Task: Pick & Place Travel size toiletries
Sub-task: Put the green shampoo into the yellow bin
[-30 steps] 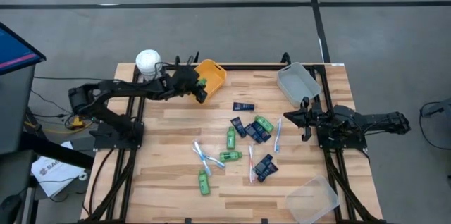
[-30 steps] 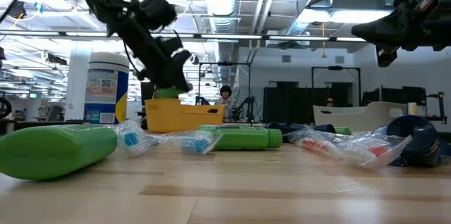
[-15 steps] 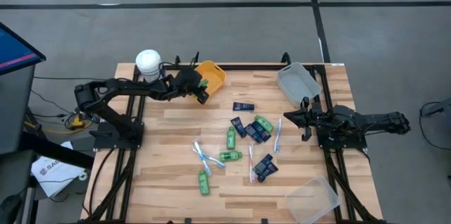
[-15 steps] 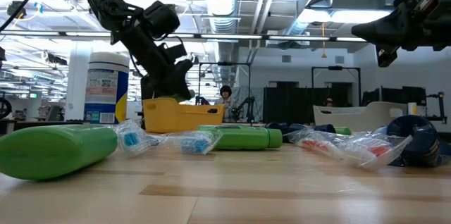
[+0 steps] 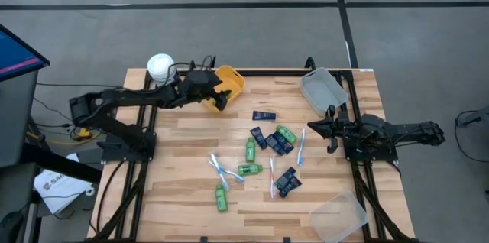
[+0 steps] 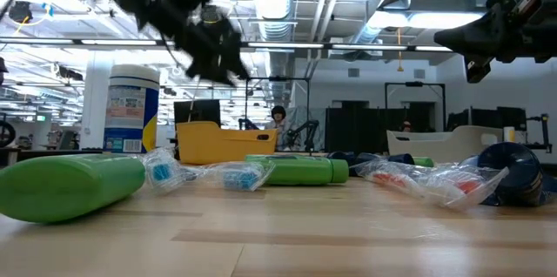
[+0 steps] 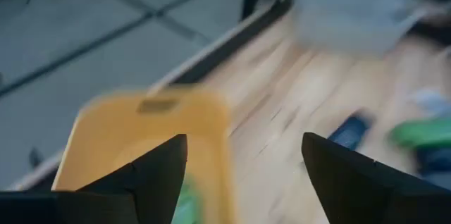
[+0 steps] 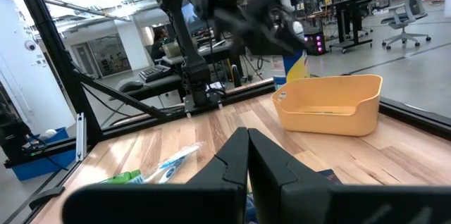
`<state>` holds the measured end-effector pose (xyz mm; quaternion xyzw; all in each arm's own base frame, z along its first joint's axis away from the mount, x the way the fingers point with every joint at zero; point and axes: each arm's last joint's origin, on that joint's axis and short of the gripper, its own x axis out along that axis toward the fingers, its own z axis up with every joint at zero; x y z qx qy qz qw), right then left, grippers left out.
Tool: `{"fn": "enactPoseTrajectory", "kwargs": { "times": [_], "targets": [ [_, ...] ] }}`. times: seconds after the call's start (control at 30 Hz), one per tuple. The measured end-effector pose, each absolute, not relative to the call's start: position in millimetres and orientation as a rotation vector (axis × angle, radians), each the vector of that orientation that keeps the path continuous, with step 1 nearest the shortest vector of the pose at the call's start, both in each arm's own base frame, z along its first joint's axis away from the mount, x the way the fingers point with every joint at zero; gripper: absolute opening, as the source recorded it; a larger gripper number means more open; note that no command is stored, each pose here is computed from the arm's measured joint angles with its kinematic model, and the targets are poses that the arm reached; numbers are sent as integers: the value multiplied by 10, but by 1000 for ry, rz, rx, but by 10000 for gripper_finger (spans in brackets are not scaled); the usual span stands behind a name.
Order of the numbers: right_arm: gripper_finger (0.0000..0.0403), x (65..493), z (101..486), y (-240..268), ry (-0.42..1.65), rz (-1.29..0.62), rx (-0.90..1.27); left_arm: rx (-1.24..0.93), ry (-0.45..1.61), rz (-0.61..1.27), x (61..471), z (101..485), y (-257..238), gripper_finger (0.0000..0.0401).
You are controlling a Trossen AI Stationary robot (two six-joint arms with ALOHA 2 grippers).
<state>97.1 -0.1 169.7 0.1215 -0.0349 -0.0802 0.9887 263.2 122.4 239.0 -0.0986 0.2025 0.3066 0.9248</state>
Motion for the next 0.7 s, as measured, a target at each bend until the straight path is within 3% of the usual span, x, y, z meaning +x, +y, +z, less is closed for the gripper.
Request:
{"fn": "enactPoseTrajectory", "kwargs": {
  "times": [0.2, 0.4, 0.53, 0.7],
  "targets": [
    [0, 971, 1697, -1, -71, -161, 244, -178, 267, 385, 2629, 2864, 755, 269],
    [0, 971, 1697, -1, -70, -161, 244, -184, 455, 101, 2550, 2805, 117, 269],
    [0, 971, 1697, -1, -71, -161, 244, 18, 612, -208, 2449, 2677, -374, 269],
    [0, 971, 1697, 0, -70, -161, 244, 343, 587, -460, 2420, 2583, -824, 270]
  ]
}}
